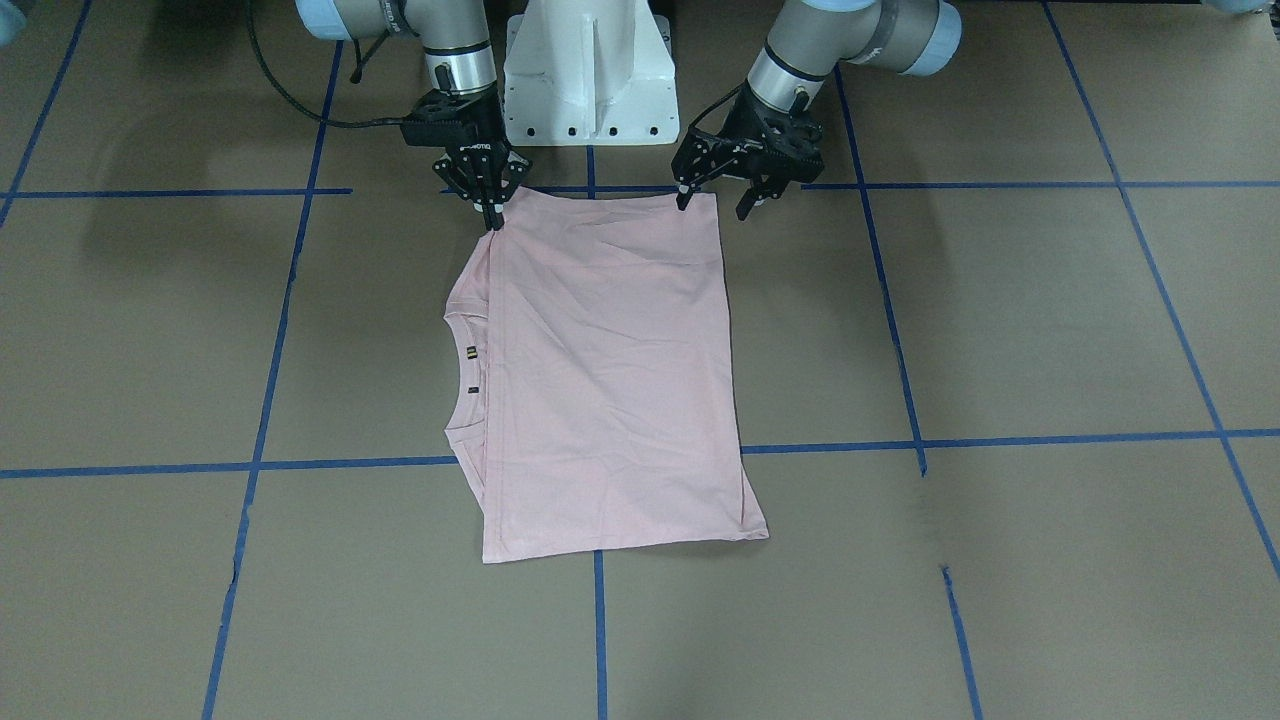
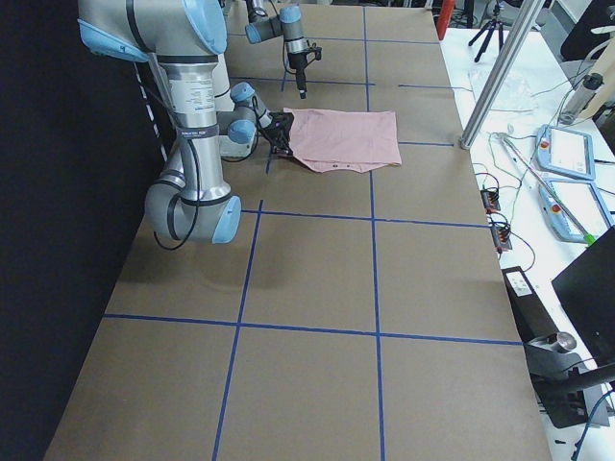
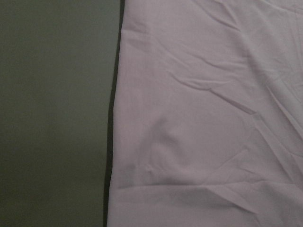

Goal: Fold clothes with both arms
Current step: 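Grasp the near corners of the shirt with both grippers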

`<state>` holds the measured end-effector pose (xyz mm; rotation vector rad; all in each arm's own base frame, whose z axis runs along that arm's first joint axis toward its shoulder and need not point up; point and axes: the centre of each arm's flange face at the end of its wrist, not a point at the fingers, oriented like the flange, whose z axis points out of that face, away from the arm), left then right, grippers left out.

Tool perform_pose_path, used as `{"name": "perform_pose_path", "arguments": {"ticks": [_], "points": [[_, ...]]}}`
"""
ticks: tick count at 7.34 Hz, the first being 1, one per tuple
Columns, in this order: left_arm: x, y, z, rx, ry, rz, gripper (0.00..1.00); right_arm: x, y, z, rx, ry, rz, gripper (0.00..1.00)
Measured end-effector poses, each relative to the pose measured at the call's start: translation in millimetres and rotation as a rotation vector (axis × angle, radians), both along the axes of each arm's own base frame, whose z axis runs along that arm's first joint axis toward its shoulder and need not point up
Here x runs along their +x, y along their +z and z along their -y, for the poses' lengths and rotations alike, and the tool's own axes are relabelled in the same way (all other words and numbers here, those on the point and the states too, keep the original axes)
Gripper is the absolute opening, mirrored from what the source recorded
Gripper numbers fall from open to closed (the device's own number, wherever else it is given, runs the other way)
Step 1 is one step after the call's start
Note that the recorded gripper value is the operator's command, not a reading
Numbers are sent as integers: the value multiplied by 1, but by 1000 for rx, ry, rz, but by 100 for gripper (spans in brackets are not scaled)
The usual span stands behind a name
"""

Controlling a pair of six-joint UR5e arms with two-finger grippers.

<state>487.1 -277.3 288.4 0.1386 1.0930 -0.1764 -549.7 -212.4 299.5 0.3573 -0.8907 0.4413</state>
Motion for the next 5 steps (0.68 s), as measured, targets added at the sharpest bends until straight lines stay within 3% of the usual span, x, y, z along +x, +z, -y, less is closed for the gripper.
{"name": "perform_pose_path", "arguments": {"ticks": [5], "points": [[30, 21, -31, -43, 41, 66, 61, 0, 0, 0, 0, 0, -1, 0]]}}
